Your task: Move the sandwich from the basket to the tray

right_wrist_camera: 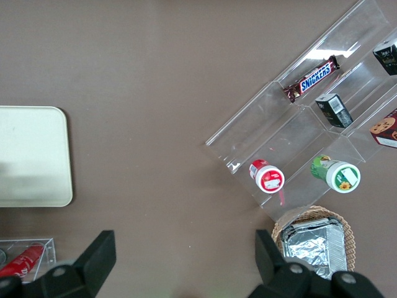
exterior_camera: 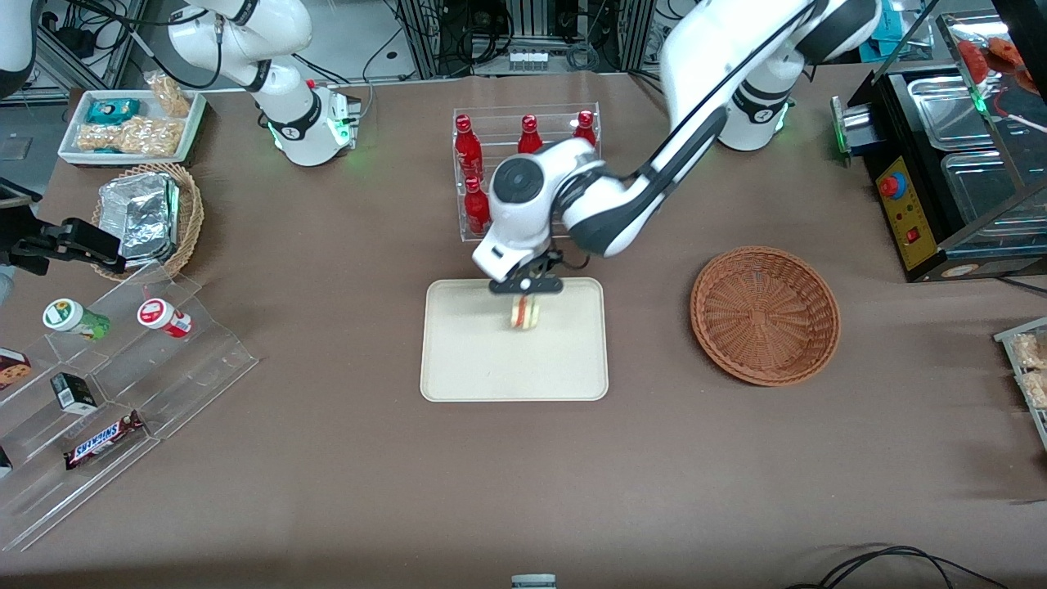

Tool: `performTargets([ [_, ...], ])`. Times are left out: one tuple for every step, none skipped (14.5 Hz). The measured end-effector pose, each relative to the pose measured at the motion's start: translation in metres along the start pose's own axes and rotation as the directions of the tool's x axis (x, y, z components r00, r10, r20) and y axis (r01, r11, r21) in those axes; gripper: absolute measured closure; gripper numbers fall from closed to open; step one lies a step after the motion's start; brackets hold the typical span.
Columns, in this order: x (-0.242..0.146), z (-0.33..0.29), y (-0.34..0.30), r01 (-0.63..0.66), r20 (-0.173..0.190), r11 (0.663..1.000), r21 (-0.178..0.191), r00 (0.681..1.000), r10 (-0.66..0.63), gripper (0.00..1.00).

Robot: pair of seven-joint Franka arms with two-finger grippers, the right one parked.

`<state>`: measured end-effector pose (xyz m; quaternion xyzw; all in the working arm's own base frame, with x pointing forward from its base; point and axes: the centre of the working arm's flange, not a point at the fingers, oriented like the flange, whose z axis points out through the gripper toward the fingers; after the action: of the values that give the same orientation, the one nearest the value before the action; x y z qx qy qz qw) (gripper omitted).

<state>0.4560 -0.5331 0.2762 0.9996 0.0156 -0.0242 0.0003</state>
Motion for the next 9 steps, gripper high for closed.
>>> performTargets([
  [0.014,0.01,0.002,0.011,0.004,1.0,0.013,1.0,-0.011,0.84],
  [0.027,0.016,0.001,0.026,0.016,0.999,0.029,1.0,-0.026,0.83],
  [0.039,0.018,0.0,0.036,0.025,0.999,0.037,0.999,-0.037,0.83],
  [0.047,0.02,0.001,0.041,0.03,0.999,0.035,0.999,-0.042,0.82],
  [0.052,0.021,0.003,0.044,0.03,0.999,0.03,0.999,-0.045,0.79],
  [0.054,0.022,0.007,0.04,0.024,0.999,0.028,0.999,-0.04,0.71],
  [0.052,0.024,0.011,0.024,0.006,0.999,0.035,1.0,-0.024,0.61],
  [0.049,0.025,0.016,0.005,-0.017,0.999,0.048,1.0,-0.004,0.52],
  [0.046,0.024,0.02,-0.007,-0.036,0.998,0.057,0.999,0.009,0.43],
])
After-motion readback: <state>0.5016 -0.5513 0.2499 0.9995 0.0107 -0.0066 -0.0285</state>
